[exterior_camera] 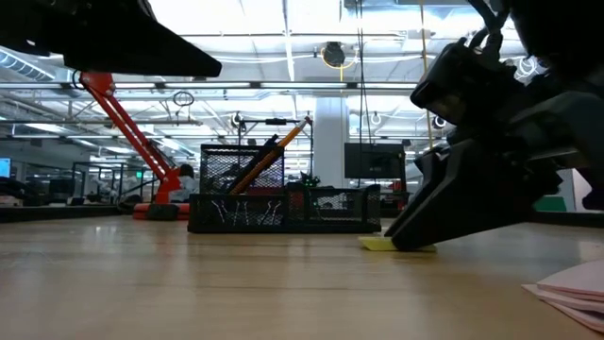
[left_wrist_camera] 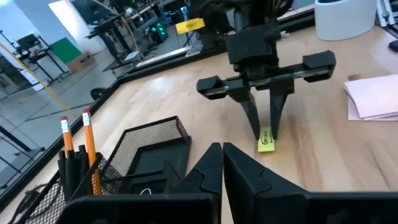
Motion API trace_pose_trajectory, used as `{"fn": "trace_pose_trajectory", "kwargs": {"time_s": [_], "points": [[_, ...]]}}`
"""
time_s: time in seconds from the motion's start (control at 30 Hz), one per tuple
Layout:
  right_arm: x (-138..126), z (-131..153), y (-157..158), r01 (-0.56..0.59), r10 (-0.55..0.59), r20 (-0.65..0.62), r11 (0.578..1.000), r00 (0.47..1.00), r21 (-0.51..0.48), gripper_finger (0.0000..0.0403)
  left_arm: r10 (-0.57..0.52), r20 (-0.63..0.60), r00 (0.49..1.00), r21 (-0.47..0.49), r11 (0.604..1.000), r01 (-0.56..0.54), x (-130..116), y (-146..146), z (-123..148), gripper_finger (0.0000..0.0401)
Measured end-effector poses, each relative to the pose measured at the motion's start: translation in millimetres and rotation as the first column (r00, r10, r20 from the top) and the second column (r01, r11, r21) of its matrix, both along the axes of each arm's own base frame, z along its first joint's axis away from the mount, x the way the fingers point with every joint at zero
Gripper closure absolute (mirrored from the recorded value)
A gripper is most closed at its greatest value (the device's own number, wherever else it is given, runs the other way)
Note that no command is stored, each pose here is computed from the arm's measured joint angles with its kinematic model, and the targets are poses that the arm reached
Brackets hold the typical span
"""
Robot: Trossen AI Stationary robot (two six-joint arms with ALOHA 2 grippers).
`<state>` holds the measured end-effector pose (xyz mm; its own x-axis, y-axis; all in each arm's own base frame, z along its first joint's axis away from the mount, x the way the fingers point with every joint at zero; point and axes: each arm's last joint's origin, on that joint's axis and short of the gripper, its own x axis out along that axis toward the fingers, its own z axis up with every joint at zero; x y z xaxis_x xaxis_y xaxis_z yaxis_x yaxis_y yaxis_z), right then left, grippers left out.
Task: Pick and place office supplies into organizer
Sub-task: Put the green eraser into the desk organizer
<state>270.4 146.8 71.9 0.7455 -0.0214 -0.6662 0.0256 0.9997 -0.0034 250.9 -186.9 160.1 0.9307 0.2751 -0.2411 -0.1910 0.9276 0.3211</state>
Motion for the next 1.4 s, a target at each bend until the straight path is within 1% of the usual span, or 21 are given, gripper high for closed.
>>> {"fn": "trace_pose_trajectory", "kwargs": {"time_s": [0.07,0.13,0.27,0.4,0.57,0.67,0.73,0.9,1.0,1.07,1.17,1.33,1.4], "points": [[1,1,0,-0.017,0.017,0.007,1.000,1.000,-0.008,0.0351,0.001,-0.001,1.000,0.002,1.000,-0.001,0,0,0,0.0390],[2,2,1,-0.035,0.035,0.027,0.999,0.999,-0.015,0.0358,0.000,-0.004,1.000,0.004,1.000,0.000,0,0,0,0.0395],[5,6,3,-0.058,0.061,0.082,0.998,0.995,-0.031,0.0347,0.000,-0.017,1.000,0.015,1.000,0.000,-1,1,-2,0.0397],[7,11,2,-0.083,0.087,0.104,0.996,0.991,-0.044,0.0333,0.004,-0.036,0.999,0.023,1.000,-0.003,-1,1,-4,0.0380],[9,24,-2,-0.098,0.100,0.134,0.995,0.986,-0.027,0.0338,0.008,-0.036,0.999,0.011,1.000,-0.008,-2,1,-5,0.0364],[11,34,-5,-0.110,0.110,0.155,0.994,0.982,-0.010,0.0342,0.008,-0.037,0.999,0.011,1.000,-0.008,-2,1,-5,0.0360],[11,41,-8,-0.107,0.109,0.165,0.994,0.980,-0.021,0.0342,0.008,-0.037,0.999,0.011,1.000,-0.008,-2,1,-5,0.0360],[16,62,-20,-0.098,0.109,0.229,0.993,0.967,-0.061,0.0343,0.008,-0.040,0.999,0.015,1.000,-0.008,-2,2,-5,0.0359],[20,68,-31,-0.074,0.095,0.247,0.993,0.964,-0.092,0.0343,0.008,-0.042,0.999,0.018,1.000,-0.007,-2,2,-5,0.0359],[25,72,-37,-0.065,0.087,0.258,0.993,0.962,-0.095,0.0342,0.008,-0.042,0.999,0.019,1.000,-0.007,-2,2,-5,0.0359],[36,80,-43,-0.080,0.103,0.273,0.992,0.956,-0.094,0.0341,0.009,-0.042,0.999,0.020,1.000,-0.008,-2,2,-5,0.0359],[50,91,-56,-0.074,0.111,0.272,0.987,0.956,-0.142,0.0340,0.008,-0.050,0.999,0.040,0.999,-0.006,-2,2,-6,0.0359],[54,95,-61,-0.092,0.125,0.280,0.987,0.952,-0.128,0.0340,0.005,-0.052,0.999,0.052,0.999,-0.002,-4,0,-6,0.0359]]}}
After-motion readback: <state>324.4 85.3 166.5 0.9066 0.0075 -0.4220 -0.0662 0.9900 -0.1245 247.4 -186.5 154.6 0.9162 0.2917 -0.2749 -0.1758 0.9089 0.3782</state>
